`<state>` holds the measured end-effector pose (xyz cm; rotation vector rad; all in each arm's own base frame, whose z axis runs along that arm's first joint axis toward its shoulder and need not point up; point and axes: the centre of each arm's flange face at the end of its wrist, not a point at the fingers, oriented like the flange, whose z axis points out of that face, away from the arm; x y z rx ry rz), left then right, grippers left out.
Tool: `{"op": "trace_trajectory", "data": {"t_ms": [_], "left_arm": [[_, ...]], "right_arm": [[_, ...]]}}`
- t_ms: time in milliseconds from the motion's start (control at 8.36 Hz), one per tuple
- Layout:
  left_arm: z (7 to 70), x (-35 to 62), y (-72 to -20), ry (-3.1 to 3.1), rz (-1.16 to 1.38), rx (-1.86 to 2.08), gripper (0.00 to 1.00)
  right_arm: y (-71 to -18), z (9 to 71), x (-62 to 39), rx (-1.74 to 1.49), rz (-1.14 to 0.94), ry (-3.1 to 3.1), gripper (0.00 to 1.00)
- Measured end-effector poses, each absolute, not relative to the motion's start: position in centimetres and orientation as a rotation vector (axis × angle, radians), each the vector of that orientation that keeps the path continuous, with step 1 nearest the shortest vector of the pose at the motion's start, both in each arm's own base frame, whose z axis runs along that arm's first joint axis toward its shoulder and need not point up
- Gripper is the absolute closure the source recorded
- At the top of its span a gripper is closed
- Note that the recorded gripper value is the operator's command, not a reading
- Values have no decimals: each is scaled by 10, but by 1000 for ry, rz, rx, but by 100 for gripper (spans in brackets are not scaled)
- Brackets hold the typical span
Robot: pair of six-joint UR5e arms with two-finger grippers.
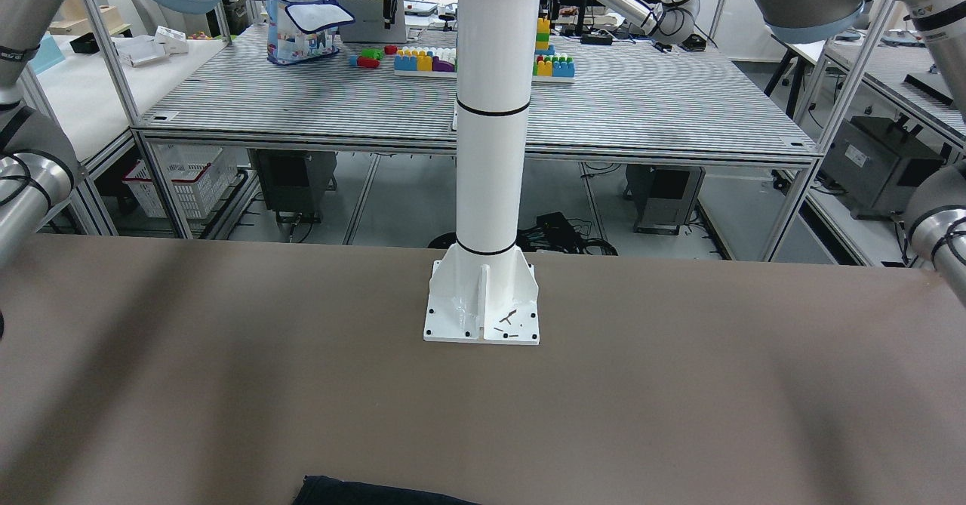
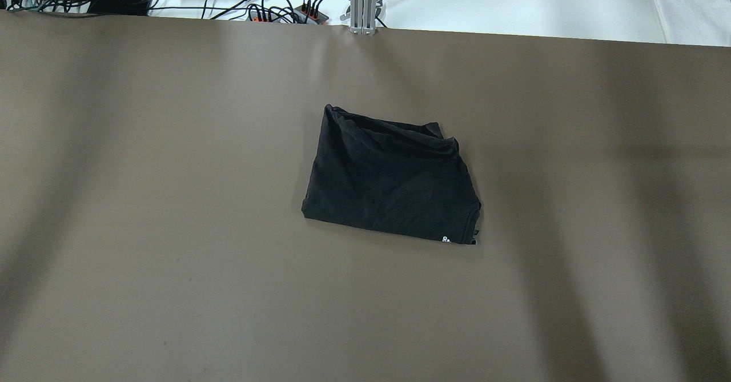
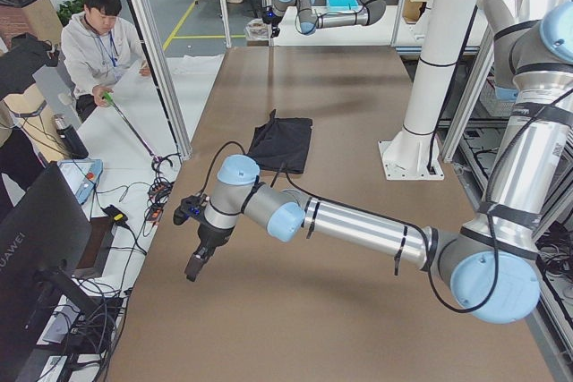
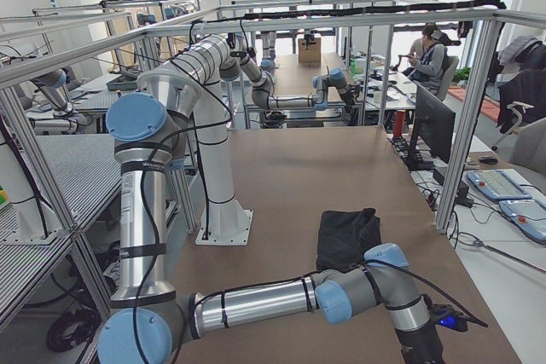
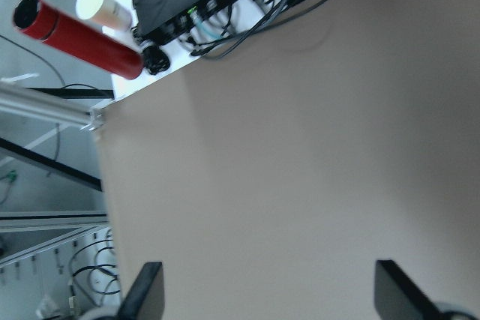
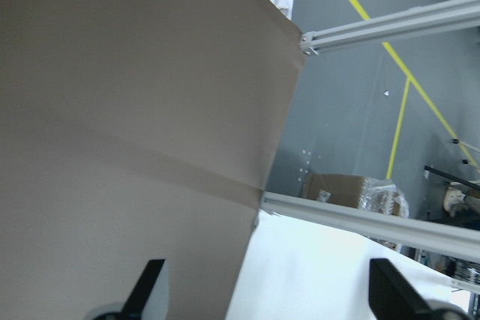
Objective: Fold clothes
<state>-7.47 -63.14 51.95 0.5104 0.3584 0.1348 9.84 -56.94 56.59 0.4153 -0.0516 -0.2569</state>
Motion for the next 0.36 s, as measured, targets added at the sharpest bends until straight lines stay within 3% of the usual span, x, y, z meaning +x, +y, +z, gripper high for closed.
{"op": "trace_trajectory", "data": {"t_ms": [359], "left_arm": [[569,-126,-582,182,187,576,0]], "right_arm": [[-510,605,141,465,-225,34,6]]}}
